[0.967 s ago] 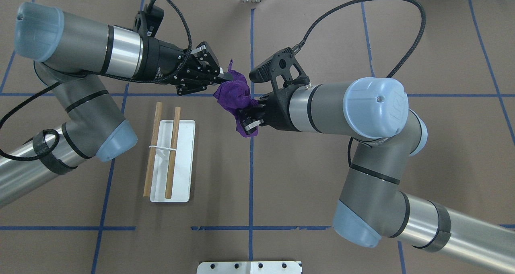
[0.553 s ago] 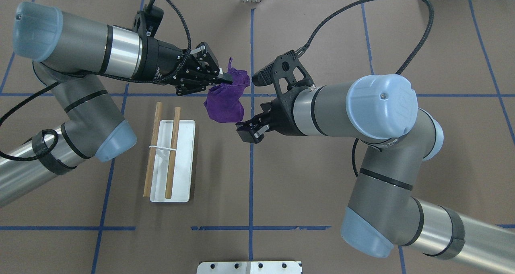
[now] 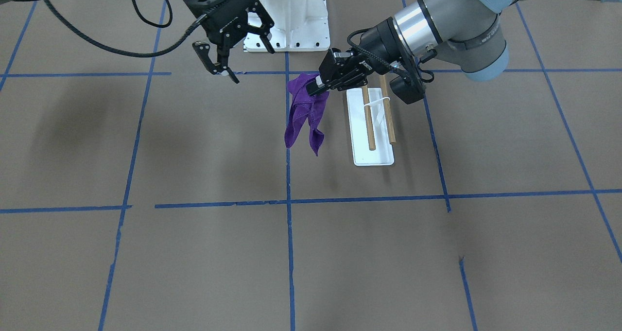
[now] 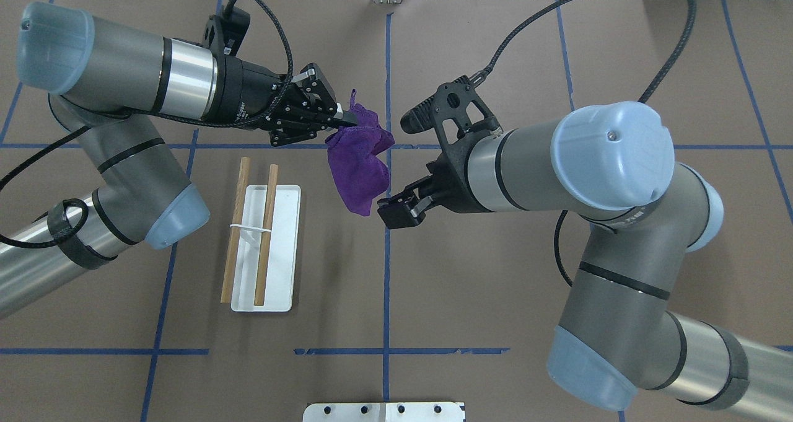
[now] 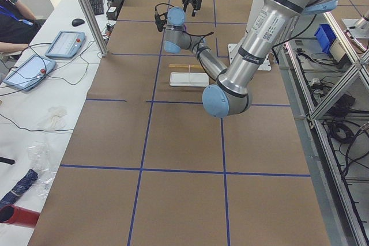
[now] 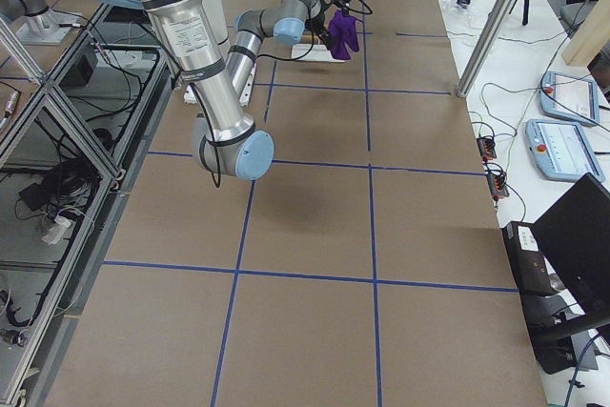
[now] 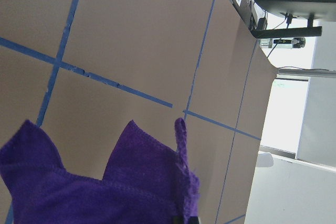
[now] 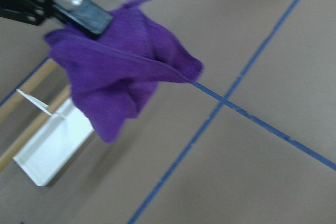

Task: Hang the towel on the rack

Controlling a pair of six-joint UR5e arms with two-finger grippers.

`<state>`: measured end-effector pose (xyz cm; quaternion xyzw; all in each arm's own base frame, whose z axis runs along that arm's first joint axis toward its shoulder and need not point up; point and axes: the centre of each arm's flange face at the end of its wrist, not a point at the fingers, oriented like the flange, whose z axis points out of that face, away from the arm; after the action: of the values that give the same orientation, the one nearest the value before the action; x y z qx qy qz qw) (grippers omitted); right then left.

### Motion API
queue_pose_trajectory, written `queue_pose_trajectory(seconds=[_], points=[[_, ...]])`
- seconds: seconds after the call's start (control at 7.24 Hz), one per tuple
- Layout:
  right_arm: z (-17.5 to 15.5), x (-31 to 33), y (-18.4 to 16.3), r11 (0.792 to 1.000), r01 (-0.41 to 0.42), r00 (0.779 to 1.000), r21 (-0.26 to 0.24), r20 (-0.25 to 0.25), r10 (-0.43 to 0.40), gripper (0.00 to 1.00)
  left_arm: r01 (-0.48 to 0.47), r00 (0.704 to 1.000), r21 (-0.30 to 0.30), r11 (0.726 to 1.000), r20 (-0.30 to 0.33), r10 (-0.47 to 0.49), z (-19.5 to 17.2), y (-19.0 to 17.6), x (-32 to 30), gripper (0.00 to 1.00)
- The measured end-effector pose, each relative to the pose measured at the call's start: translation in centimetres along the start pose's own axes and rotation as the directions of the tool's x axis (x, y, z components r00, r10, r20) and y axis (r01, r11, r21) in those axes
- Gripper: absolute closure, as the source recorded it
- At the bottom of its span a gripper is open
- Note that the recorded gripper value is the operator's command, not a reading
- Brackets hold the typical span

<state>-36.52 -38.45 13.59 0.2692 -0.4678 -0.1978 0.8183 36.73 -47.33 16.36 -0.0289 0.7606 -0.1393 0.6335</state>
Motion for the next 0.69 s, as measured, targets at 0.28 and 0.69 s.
queue_pose_trajectory(seconds=[0.28,0.69], points=[[-3.4,6.8,-1.0,0.984,-0.147,0.979,-0.102,-0.155,0.130,0.00,0.010,0.999,0.117,0.993,-0.036,-0.006,-2.5,-0.1,-1.0,1.00],[-6.6,14.5,-1.4,0.933,-0.333,0.904,-0.136,-0.327,0.275,0.00,0.047,0.998,0.261,0.964,0.037,-0.059,-6.6,3.0,2.3,1.00]])
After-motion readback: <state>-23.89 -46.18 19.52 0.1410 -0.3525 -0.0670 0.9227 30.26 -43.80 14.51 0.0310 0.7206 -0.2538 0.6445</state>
